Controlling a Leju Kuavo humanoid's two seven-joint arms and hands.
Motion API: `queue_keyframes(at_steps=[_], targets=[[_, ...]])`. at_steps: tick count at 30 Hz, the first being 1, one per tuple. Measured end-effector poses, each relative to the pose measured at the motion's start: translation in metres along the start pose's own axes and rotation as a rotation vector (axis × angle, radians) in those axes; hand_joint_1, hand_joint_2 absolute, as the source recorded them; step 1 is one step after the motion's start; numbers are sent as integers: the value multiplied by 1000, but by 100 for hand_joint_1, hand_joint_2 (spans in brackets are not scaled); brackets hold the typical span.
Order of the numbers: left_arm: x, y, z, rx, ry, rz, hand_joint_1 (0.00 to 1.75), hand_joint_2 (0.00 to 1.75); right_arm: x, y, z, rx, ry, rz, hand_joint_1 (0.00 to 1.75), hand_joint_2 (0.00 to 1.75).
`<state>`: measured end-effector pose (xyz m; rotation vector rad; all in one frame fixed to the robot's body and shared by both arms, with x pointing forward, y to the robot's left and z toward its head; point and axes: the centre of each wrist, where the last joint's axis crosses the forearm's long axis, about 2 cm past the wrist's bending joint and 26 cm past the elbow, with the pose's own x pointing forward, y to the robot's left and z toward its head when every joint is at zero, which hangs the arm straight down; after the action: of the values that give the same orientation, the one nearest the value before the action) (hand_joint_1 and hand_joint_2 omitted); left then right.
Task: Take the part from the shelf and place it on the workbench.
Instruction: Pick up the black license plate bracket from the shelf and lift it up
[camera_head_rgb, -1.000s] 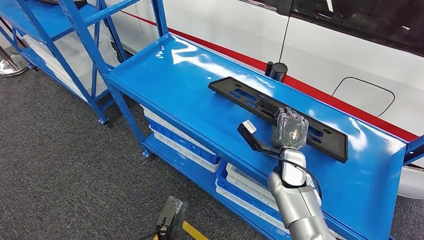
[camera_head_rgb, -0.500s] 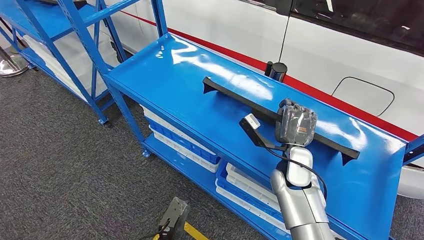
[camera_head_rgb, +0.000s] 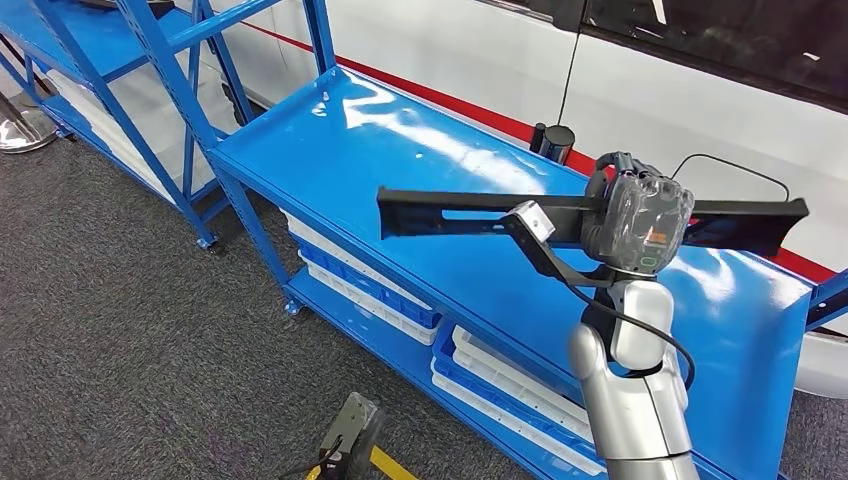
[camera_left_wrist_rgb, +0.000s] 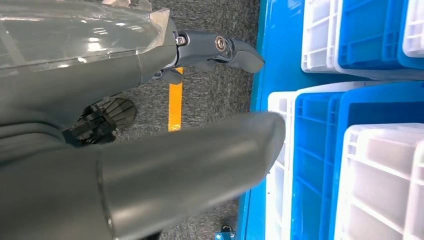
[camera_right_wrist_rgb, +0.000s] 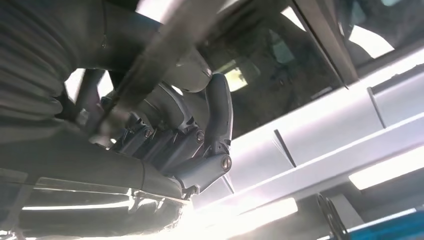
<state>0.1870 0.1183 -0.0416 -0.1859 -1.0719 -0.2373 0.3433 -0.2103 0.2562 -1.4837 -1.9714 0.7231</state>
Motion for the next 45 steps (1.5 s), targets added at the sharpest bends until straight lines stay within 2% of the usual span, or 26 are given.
queue_keyframes(at_steps=[8, 23, 27, 36, 45], targets=[[2, 1, -2, -6, -16, 8, 0, 0, -4, -8, -10, -36, -27, -25, 175, 175], [3, 0, -3, -38, -33, 15, 0, 0, -6, -12, -12, -52, -47, -23, 175, 175], [4, 0, -3, -36, -44, 10, 0, 175, -6, -12, -11, -54, -49, -22, 175, 175], [4, 1, -3, 8, -56, -6, 0, 175, -8, -14, -6, -58, -51, -21, 175, 175], [2, 0, -2, -17, 41, 62, 0, 175, -9, -13, 2, -71, -24, -104, 175, 175]])
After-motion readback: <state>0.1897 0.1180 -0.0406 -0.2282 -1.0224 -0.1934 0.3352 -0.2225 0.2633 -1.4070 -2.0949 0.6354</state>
